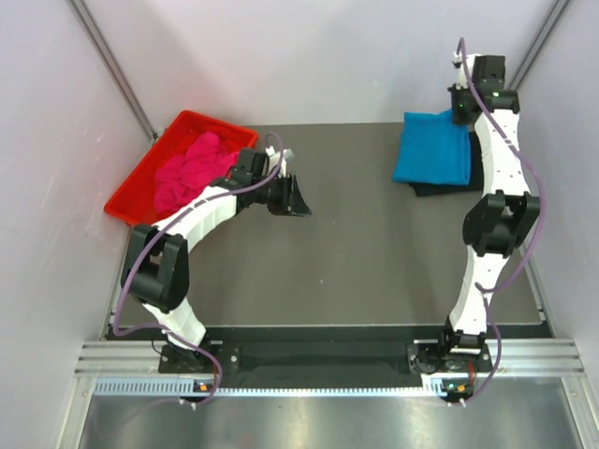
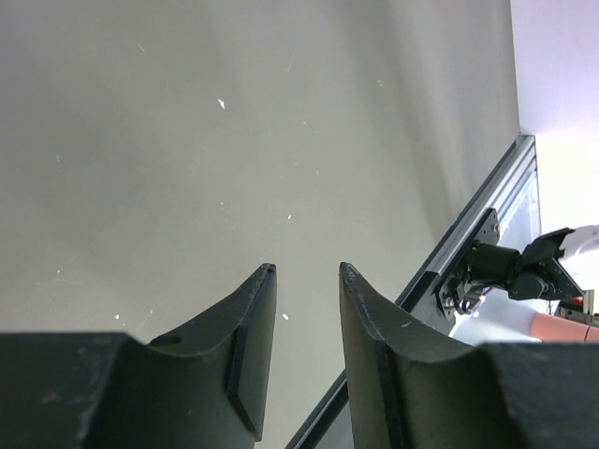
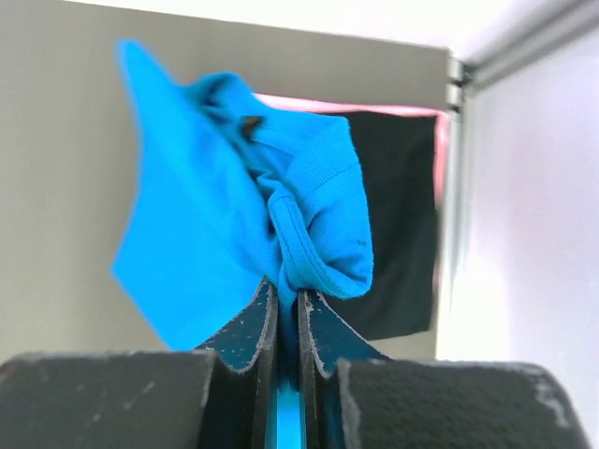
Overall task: Fold and stack the t-shirts
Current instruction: Neatly place the folded tshirt to the corner
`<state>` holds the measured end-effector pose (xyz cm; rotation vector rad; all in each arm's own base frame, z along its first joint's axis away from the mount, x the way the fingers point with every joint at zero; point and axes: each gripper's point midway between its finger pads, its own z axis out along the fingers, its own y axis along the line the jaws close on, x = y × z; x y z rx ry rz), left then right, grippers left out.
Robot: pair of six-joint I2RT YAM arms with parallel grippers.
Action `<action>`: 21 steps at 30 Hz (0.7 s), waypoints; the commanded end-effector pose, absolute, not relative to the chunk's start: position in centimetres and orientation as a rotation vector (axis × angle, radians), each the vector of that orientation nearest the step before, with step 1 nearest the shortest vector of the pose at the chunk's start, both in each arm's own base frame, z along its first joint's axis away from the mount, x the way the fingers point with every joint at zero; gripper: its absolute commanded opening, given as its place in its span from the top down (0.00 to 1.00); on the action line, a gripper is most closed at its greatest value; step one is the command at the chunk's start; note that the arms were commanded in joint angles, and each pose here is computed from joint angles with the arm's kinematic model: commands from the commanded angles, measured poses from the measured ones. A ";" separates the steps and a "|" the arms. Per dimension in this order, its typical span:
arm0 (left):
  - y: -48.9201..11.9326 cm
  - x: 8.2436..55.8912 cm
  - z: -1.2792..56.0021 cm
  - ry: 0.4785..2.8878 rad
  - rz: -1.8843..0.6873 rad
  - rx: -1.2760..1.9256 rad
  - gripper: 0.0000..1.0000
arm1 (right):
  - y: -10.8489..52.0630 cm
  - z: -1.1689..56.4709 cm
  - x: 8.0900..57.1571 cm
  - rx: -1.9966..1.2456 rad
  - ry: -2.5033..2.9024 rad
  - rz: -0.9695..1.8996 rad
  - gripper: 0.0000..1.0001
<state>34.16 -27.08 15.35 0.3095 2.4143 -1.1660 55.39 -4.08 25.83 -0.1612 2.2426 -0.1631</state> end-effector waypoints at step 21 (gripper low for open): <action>-28.2 34.2 18.0 2.316 -1.241 0.370 0.62 | -16.8 21.2 66.4 -0.085 1.957 -0.308 1.00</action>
